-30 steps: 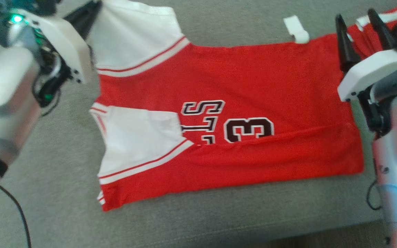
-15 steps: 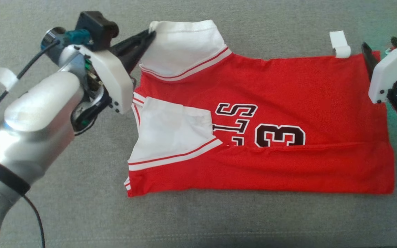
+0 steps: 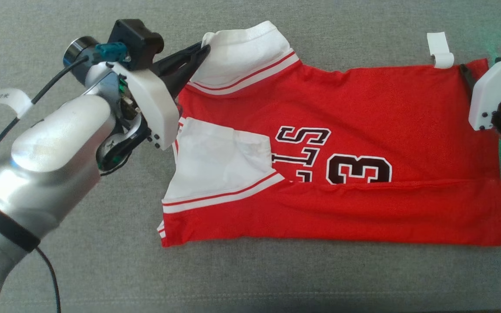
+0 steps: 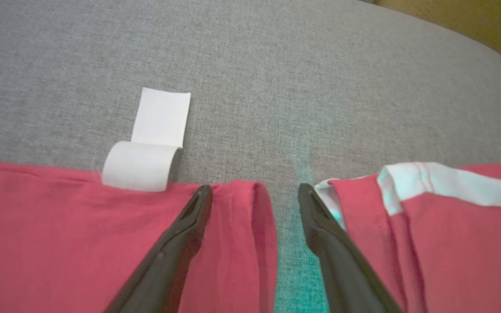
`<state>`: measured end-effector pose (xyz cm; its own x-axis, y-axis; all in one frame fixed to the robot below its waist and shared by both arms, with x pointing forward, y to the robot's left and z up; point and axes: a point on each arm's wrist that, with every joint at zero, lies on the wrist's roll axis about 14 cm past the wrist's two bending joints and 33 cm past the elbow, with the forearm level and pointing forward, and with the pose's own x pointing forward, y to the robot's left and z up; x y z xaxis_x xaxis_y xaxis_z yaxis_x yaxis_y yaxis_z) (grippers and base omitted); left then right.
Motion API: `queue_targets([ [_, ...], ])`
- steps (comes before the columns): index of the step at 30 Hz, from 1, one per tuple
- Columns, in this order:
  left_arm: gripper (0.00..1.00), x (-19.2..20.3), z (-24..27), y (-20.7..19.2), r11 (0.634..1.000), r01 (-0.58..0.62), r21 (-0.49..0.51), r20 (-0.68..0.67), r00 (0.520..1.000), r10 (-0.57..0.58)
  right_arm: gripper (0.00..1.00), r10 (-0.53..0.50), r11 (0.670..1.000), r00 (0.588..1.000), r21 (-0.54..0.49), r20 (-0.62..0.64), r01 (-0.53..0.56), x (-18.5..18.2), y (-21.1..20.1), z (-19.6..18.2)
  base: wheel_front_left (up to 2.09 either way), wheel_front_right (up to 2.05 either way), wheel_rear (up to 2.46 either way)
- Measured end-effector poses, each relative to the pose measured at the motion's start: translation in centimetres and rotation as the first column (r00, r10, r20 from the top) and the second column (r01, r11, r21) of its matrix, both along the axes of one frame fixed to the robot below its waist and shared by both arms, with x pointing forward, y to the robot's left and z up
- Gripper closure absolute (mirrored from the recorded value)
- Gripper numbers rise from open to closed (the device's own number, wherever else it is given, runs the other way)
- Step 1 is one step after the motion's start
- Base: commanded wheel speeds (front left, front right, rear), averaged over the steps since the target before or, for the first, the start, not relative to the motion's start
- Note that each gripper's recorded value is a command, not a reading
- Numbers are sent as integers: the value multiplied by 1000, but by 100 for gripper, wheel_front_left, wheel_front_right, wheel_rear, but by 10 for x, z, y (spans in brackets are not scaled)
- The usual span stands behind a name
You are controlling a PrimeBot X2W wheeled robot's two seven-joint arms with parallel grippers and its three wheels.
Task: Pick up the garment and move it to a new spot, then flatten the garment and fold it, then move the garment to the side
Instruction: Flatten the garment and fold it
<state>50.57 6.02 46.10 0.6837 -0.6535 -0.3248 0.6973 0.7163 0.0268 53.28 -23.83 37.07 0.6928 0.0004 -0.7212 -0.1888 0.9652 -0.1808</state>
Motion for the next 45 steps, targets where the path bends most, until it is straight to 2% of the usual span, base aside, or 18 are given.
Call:
queue_targets([
  [2,100,1,0,0,1000,-3,1,1,1000,3,0,3,1000,1000,-1,-1,-3,0,0,-1,0,0,0],
  [3,100,1,-1,0,1000,-3,1,1,1000,3,17,2,1000,1000,-1,-5,-2,0,0,-1,0,0,0],
  [4,100,0,-2,0,1000,-2,5,-2,1000,2,62,3,1000,1000,-1,-8,-3,0,0,-1,0,0,0],
  [5,100,0,-2,0,1000,-1,8,-5,1000,1,100,7,1000,1000,-2,-10,-7,1,1,-1,0,0,0],
  [11,100,5,-5,9,999,-30,30,-2,1000,30,100,-2,1000,1000,12,20,1,1,-3,3,0,0,0],
  [19,100,26,1,24,995,-92,32,48,995,91,100,-4,999,987,45,160,-3,20,-5,32,0,0,0],
  [26,100,62,36,26,989,-147,-5,178,973,146,100,-9,996,944,84,329,-20,44,-4,70,0,0,0],
  [32,100,75,55,21,986,-167,-30,239,956,169,100,-26,993,905,115,424,-25,49,-4,90,0,0,0],
  [39,100,65,62,19,987,-153,-37,252,955,158,100,-23,987,896,152,444,-50,39,5,95,0,0,0],
  [45,100,29,53,20,993,-112,-47,225,967,120,100,-3,985,926,162,378,-63,6,3,77,0,0,0],
])
